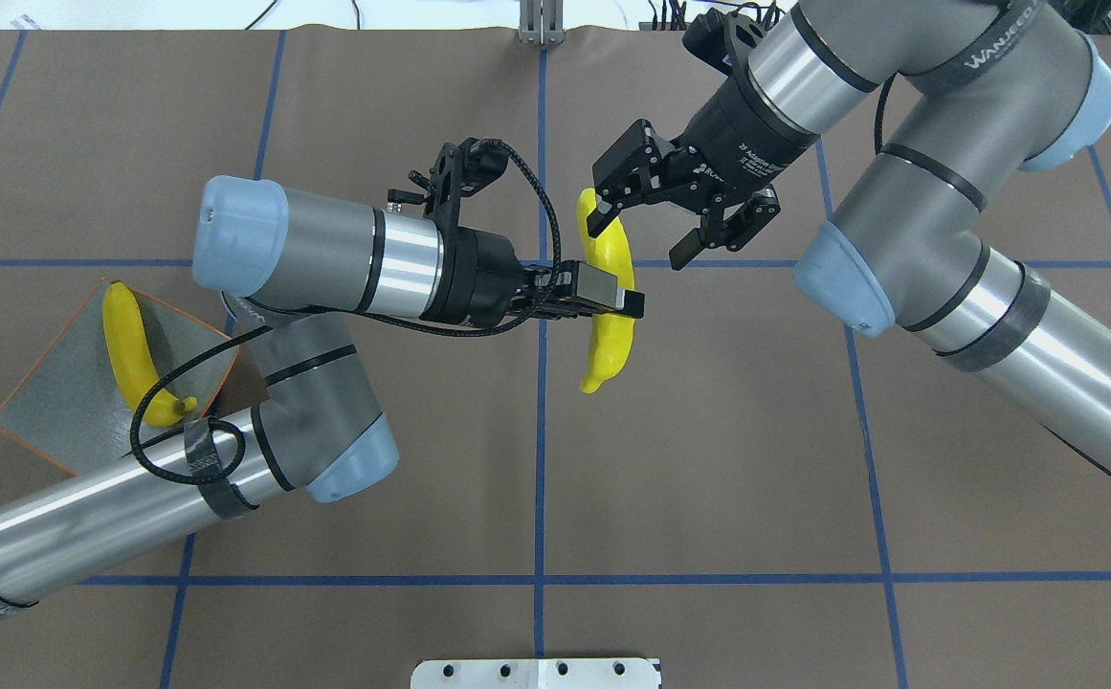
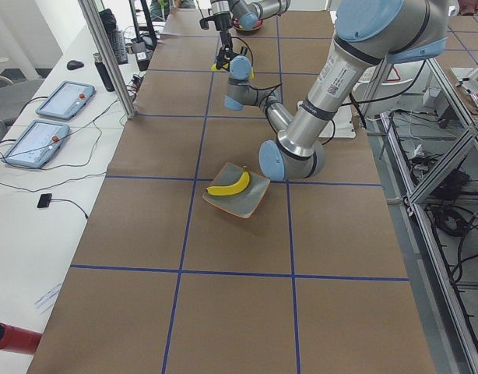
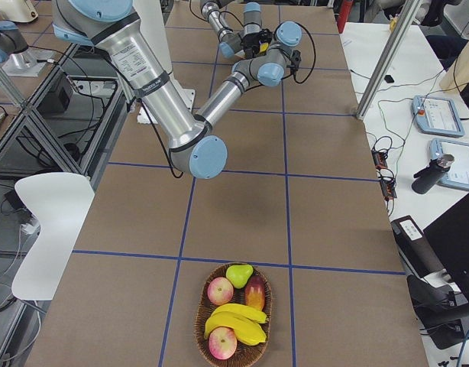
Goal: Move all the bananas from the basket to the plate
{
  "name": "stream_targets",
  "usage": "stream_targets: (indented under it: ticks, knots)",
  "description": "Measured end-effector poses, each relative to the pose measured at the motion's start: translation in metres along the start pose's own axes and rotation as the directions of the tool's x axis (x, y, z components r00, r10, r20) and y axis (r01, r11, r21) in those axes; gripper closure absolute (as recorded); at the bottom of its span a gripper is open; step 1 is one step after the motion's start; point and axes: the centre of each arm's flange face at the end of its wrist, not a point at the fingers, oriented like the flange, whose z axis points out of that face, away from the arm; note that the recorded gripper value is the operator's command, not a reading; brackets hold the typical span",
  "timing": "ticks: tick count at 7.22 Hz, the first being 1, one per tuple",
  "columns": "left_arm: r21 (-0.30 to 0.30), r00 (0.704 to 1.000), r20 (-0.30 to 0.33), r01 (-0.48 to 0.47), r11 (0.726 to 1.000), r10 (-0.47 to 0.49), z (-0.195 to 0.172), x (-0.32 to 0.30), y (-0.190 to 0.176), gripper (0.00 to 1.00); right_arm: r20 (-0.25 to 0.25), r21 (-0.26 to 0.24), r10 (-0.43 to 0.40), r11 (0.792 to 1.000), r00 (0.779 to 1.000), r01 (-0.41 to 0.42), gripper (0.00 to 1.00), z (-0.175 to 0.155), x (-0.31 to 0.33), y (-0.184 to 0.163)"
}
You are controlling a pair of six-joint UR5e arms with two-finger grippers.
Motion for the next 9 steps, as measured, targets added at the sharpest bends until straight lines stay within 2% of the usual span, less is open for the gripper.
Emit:
stream_targets:
  ticks: [2, 4, 5, 7, 8, 9]
  knots:
    - [-0.002, 0.998, 0.051, 0.024, 1.000, -0.024, -0.057, -0.042, 0.029, 1.00, -0.003, 0.057, 0.007, 0.998, 1.000, -0.007, 0.00, -0.022, 0.026, 0.001]
    - [0.032, 0.980, 0.172, 0.100, 0.994, -0.104, -0.125, -0.104, 0.049, 1.00, -0.037, 0.165, 0.030, 0.986, 0.999, -0.024, 0.00, -0.034, 0.052, -0.005]
    - [0.064, 0.955, 0.247, 0.156, 0.986, -0.167, -0.165, -0.123, 0.048, 1.00, -0.052, 0.207, 0.040, 0.978, 0.998, -0.028, 0.00, -0.035, 0.059, -0.008]
    - [0.125, 0.880, 0.380, 0.257, 0.958, -0.286, -0.243, -0.134, 0.024, 1.00, -0.069, 0.253, 0.051, 0.967, 0.996, -0.032, 0.00, -0.036, 0.066, -0.012]
    - [0.161, 0.835, 0.430, 0.303, 0.939, -0.343, -0.271, -0.142, 0.019, 1.00, -0.075, 0.267, 0.057, 0.963, 0.996, -0.035, 0.00, -0.036, 0.069, -0.013]
    - [0.200, 0.773, 0.486, 0.355, 0.913, -0.408, -0.290, -0.148, 0.021, 1.00, -0.084, 0.279, 0.066, 0.959, 0.994, -0.041, 0.00, -0.035, 0.075, -0.015]
